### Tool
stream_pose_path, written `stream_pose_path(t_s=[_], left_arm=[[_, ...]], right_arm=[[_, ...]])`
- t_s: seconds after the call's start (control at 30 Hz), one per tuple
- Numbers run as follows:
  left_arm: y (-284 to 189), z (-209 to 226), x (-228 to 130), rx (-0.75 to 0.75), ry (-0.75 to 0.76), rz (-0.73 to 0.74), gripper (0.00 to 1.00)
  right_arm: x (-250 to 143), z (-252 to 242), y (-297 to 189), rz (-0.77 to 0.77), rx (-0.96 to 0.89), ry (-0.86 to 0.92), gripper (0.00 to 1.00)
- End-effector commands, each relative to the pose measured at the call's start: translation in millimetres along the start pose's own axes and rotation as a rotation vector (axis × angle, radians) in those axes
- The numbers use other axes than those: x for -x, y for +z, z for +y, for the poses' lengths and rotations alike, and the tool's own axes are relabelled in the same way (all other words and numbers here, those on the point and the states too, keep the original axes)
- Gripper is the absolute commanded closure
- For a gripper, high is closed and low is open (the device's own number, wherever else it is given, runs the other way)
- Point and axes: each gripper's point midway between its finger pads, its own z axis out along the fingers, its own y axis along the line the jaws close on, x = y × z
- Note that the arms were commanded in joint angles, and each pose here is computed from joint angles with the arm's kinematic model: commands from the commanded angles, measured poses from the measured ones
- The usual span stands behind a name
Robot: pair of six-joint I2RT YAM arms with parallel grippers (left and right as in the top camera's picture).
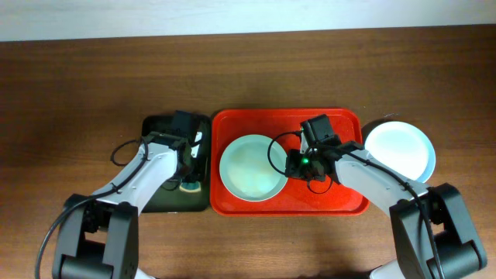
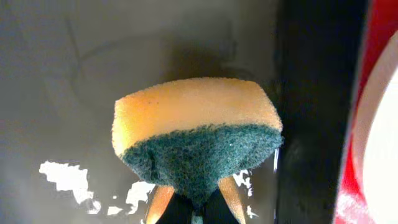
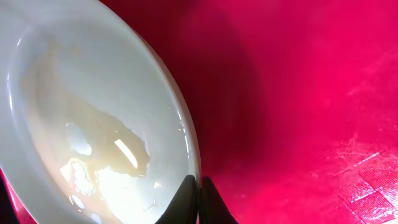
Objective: Clean dirty plates on tray and stack at the side
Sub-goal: 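Return the sponge to the black tray with the left gripper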
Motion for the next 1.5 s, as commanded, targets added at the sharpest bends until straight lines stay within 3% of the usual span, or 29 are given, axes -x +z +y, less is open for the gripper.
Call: stream_pose_path(t_s=[0.0, 0.33, 0.5, 0.9, 1.1, 1.27, 1.37, 1.47], left_arm=[[-7.5, -1.8, 26.3, -0.004, 0.023, -0.086, 1.0], [14.2, -17.4, 28.2, -0.085, 0.021, -0.058, 1.0], [11.1, -38.8, 24.8, -0.211, 0.044, -0.043, 1.0], [5.4, -28.1, 29.8, -0.15, 0.057, -0.044, 1.0], [-36.1, 2.3, 49.9, 0.04, 0.023, -0.031, 1.0], [-44.5, 13.1, 24.3, 0.061, -0.017, 0.093, 1.0], [-39.2, 33.3, 15.1, 0.067, -0.115, 0.143, 1.0], [-32.0, 40.2, 12.6, 0.007, -0.174, 0.173, 1.0]], right_arm=[[-4.9, -0.7, 3.7, 0.016, -0.001, 0.003, 0.96], [-4.5, -0.5, 3.8, 0.015, 0.0, 0.002, 0.96], [-4.5, -0.5, 3.8, 0.015, 0.0, 0.002, 0.96], [-4.5, -0.5, 3.8, 0.015, 0.0, 0.002, 0.96], [-4.5, -0.5, 3.8, 0.015, 0.0, 0.002, 0.96], [-5.2, -0.9, 3.7, 0.018, -0.002, 0.003, 0.96], [-5.2, -1.0, 3.7, 0.018, -0.002, 0.003, 0.96], [-5.2, -1.0, 3.7, 0.018, -0.002, 0.003, 0.96]])
